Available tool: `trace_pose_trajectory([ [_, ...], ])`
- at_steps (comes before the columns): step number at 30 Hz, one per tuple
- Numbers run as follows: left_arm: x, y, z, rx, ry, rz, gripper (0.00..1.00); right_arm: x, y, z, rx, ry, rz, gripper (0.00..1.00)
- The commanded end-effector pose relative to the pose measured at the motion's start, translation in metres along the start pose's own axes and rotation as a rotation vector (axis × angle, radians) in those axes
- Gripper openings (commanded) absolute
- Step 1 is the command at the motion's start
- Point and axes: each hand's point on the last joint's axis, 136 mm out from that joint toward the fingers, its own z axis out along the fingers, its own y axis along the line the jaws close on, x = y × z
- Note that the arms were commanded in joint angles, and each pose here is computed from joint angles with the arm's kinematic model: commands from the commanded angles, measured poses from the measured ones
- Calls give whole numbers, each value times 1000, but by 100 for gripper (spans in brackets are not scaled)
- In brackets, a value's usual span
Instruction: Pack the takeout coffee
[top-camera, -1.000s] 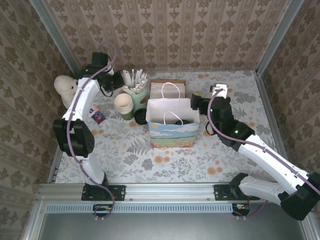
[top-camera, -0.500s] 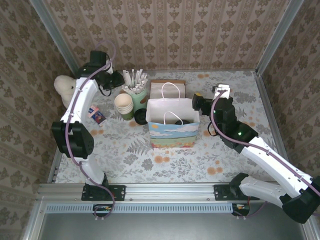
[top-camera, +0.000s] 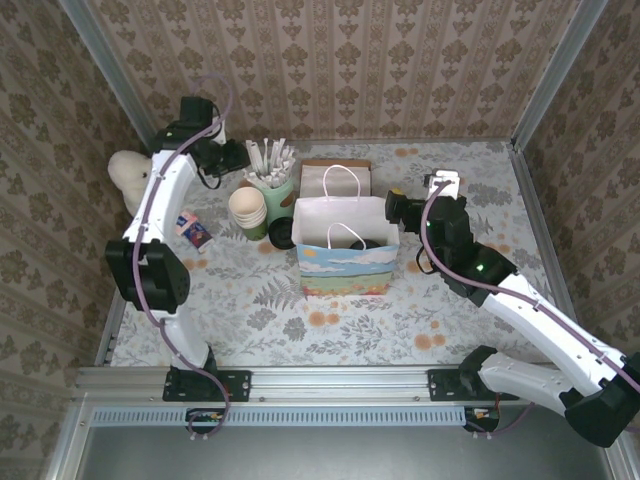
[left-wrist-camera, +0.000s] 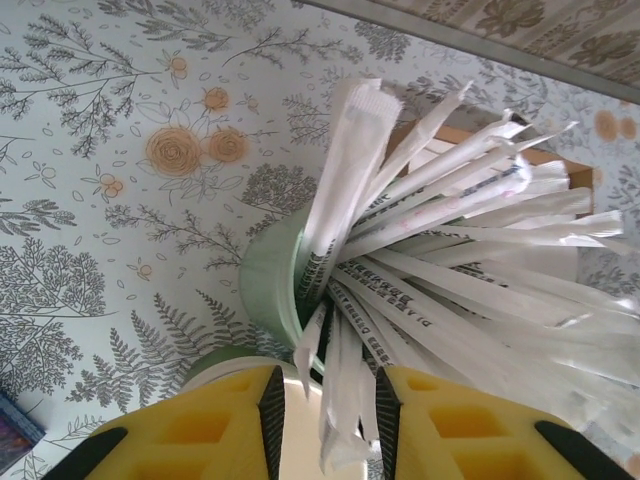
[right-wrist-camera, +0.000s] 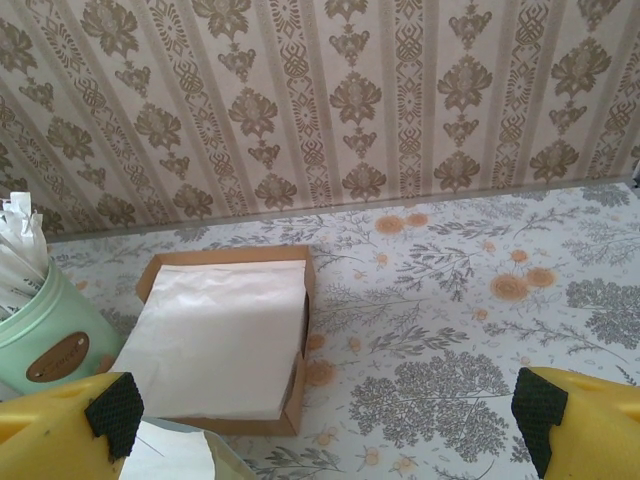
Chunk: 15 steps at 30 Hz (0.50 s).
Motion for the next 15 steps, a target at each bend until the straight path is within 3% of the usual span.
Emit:
trace_pose_trajectory([
  [1,2,8,7,-24,35,11,32,-9,-8,-7,22,-21,-2,98],
  [4,0,7,14,-14,50,14,30,-10,-9,-8,24,-18,-4,98],
  [8,-6,4,17,-4,53,20,19,-12,-13,-12,33,-29,0,98],
  [15,-13,4,12,-19,38,55,14,-10,-18,-13,54,-30,2,98],
])
